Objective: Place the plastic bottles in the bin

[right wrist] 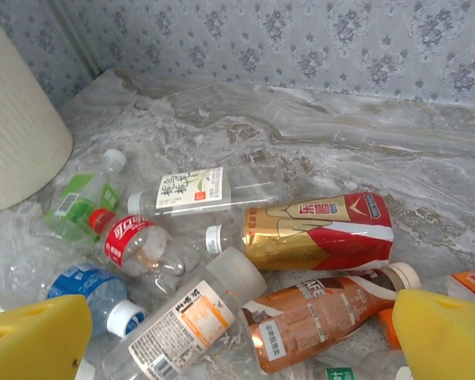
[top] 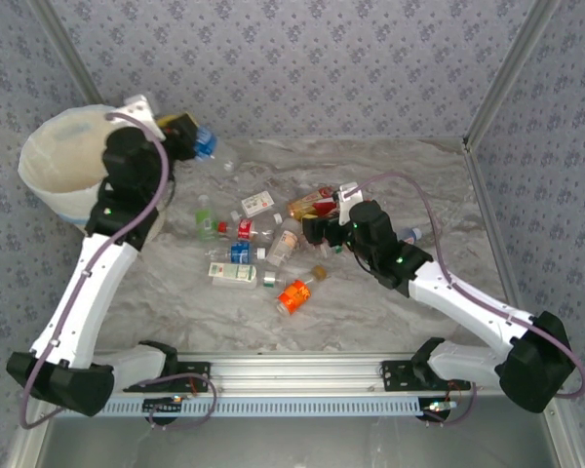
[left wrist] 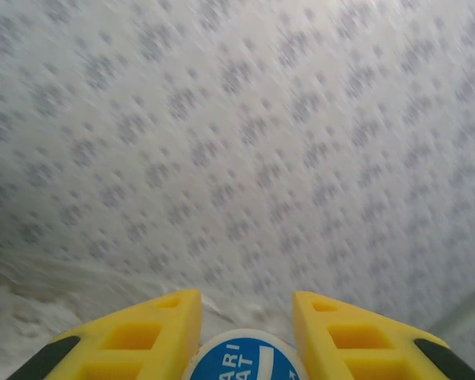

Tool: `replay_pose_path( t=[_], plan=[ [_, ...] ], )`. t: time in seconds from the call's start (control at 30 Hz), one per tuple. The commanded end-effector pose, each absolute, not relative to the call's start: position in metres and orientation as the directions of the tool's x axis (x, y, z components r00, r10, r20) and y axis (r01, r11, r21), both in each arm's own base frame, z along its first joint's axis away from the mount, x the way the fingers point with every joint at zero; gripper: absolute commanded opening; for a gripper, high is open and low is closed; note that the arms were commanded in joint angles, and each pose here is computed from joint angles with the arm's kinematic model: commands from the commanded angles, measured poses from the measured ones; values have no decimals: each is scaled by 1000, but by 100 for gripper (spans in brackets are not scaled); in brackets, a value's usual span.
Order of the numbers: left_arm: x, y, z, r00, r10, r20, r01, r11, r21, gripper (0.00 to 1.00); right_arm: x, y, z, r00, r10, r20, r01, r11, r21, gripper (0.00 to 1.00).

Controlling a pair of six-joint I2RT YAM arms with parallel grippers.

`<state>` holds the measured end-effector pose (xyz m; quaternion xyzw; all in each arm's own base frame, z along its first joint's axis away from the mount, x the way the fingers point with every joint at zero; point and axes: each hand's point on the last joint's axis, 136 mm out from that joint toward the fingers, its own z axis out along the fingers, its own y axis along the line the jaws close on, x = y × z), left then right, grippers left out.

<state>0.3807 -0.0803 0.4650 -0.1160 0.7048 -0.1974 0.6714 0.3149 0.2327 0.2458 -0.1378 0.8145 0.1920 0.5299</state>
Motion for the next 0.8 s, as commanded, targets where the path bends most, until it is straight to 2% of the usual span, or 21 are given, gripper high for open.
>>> replay_pose_path(
  t=[0.0,0.1,0.27,0.6,0.77],
  plan=[
    [386,-36,510,57,-409,-911,12,912,-409,0,326,227,255,-379,57,-924,-362,910,204,100],
    [392,4,517,98,-325,-941,-170,926,-337,0,328,229,257,-386,55,-921,-364,908,207,100],
    [390,69,512,125,-222,-967,-438,862,-254,0,326,230,255,-409,35,-912,-366,909,199,100],
    [386,158,465,120,-224,-967,-657,712,-247,0,323,229,244,-445,37,-895,-354,911,213,100],
    [402,170,398,-22,-340,-940,-707,670,-226,0,322,228,240,-461,39,-886,-345,913,219,100]
  ],
)
